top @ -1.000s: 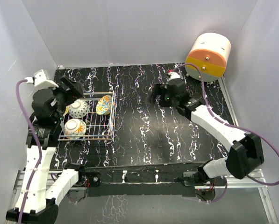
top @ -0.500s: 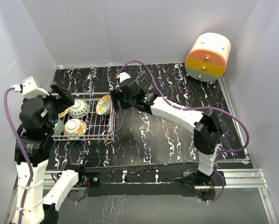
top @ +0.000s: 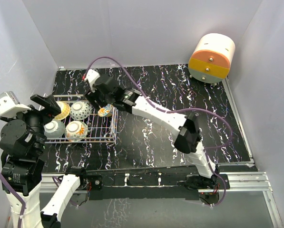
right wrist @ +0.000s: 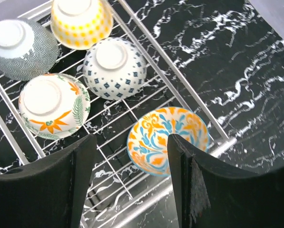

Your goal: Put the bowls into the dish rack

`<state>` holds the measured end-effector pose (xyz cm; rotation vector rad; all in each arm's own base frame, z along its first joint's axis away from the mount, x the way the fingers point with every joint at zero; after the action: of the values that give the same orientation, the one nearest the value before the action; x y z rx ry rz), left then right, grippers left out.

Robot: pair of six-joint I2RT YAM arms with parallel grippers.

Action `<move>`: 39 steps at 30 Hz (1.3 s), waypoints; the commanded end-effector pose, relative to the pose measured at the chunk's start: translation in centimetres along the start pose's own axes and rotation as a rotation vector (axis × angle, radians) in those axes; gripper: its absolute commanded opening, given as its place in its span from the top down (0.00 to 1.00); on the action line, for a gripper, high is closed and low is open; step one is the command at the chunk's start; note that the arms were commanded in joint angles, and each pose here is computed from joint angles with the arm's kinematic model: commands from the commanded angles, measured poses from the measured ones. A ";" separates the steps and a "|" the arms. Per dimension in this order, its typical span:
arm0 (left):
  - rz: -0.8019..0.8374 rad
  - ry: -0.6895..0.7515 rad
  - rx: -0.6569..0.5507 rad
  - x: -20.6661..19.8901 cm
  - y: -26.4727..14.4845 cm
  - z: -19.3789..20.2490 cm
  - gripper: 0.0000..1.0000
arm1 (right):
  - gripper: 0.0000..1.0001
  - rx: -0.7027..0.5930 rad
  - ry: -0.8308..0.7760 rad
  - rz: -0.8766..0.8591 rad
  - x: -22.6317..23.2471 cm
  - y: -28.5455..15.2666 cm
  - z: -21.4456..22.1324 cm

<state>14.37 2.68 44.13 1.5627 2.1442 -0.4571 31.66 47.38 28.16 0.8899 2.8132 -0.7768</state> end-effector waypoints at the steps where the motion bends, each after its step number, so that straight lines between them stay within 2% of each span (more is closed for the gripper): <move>1: -0.007 0.012 -0.006 0.3 -0.5 -0.3 0.19 | 0.37 0.080 -0.153 -0.063 1.9 1.2 0.8; 5: -0.001 0.010 -0.008 0.4 -0.8 -0.3 0.19 | 0.38 0.084 -0.207 -0.083 3.2 2.0 1.4; 15: 0.019 -0.009 -0.045 0.6 -2.3 -1.4 0.19 | 0.39 0.192 -0.330 -0.070 4.4 5.1 4.9; 24: 0.020 -0.004 -0.040 0.9 -2.6 -1.2 0.19 | 0.39 0.206 -0.417 -0.076 5.5 6.1 5.7; 30: 0.019 -0.006 -0.043 1.0 -2.6 -1.1 0.19 | 0.39 0.270 -0.503 0.014 5.2 7.2 7.5; 39: 0.019 -0.002 -0.056 1.2 -2.9 -1.3 0.18 | 0.40 0.294 -0.582 0.089 4.6 8.0 8.1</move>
<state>11.32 3.15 44.50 1.5556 2.1023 -0.4136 30.38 50.79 15.34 0.5869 2.2515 -1.2875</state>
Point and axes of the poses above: each gripper's point midway between its finger pads, its own y axis out along the fingers, its own x axis along the line the jaws close on, z = x × y, the point moved 4 cm from there along -y, back along the fingers, and after that the axes turned 13 degrees about -y, right-handed, at the moved point
